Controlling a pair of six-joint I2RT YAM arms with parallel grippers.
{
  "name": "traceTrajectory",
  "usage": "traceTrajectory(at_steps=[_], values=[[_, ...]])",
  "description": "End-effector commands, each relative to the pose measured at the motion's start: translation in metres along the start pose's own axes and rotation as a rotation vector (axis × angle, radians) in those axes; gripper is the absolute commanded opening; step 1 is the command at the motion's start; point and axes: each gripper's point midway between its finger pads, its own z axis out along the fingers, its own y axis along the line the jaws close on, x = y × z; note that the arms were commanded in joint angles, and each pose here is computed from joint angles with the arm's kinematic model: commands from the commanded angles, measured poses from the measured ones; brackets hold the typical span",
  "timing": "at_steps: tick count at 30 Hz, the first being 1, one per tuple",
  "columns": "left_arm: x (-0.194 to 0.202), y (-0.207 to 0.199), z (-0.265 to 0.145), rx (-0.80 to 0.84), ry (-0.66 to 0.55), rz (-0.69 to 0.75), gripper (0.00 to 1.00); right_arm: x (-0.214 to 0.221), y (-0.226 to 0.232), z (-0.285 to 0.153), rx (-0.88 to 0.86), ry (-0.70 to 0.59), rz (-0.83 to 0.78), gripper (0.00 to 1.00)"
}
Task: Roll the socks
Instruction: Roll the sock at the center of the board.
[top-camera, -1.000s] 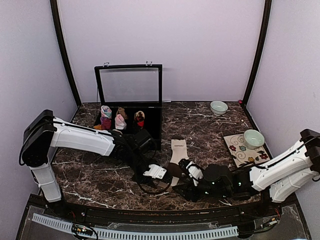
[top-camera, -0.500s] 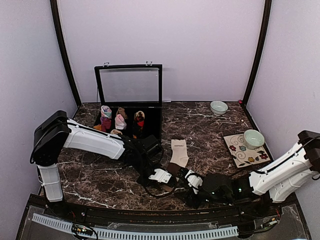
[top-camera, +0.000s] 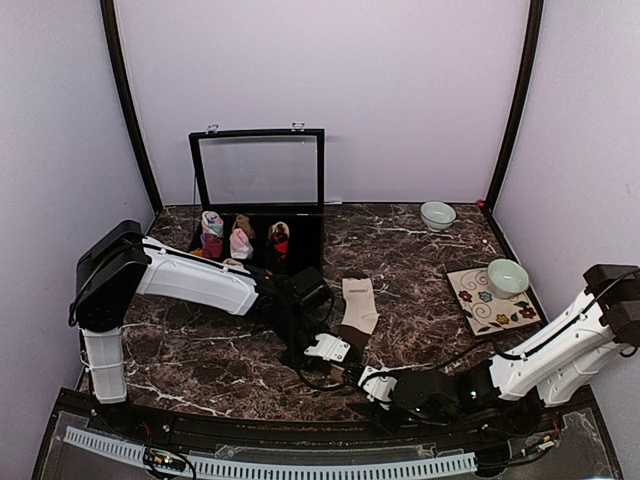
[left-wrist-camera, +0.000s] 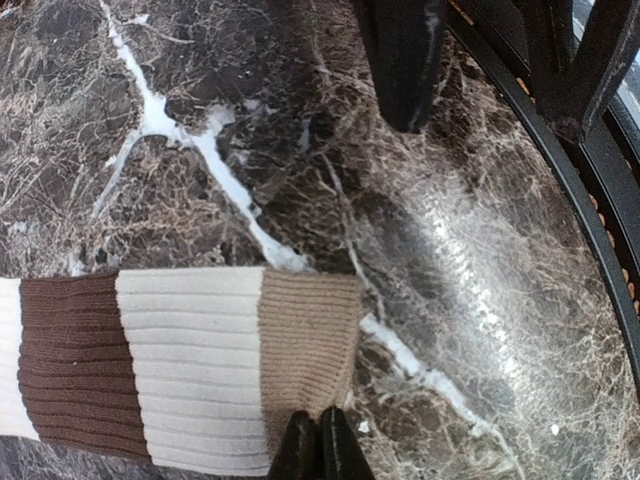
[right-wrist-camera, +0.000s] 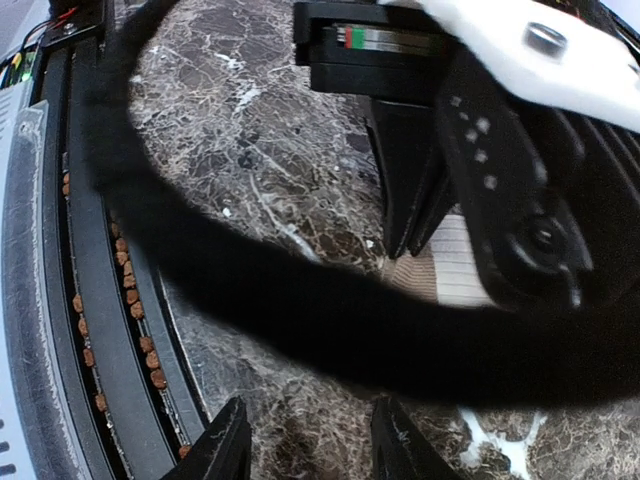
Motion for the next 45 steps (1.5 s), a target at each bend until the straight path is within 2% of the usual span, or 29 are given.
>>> traceTrajectory(at_steps=[1, 8, 14, 30, 34, 39, 45], values=[[0.006, -0.017, 0.004, 0.093, 0.026, -0.074, 0.00, -0.009, 0.006, 0.001, 0.037, -0.014, -0.093, 0.41], [-0.002, -0.015, -0.011, 0.198, -0.037, -0.187, 0.00, -0.017, 0.008, 0.010, 0.135, 0.009, -0.277, 0.40], [-0.001, -0.019, -0.013, 0.261, -0.040, -0.208, 0.00, -0.010, 0.001, 0.024, 0.211, 0.035, -0.397, 0.38], [-0.007, -0.016, -0.020, 0.388, -0.087, -0.278, 0.00, -0.011, -0.014, 0.049, 0.322, 0.022, -0.481, 0.36], [-0.006, -0.018, -0.020, 0.408, -0.085, -0.276, 0.00, -0.008, -0.021, 0.050, 0.334, 0.025, -0.478, 0.32], [-0.005, -0.012, -0.020, 0.389, -0.075, -0.278, 0.00, -0.006, -0.026, 0.055, 0.336, 0.031, -0.469, 0.20], [-0.006, -0.007, -0.021, 0.380, -0.079, -0.281, 0.00, -0.009, -0.021, 0.065, 0.325, 0.031, -0.486, 0.16]])
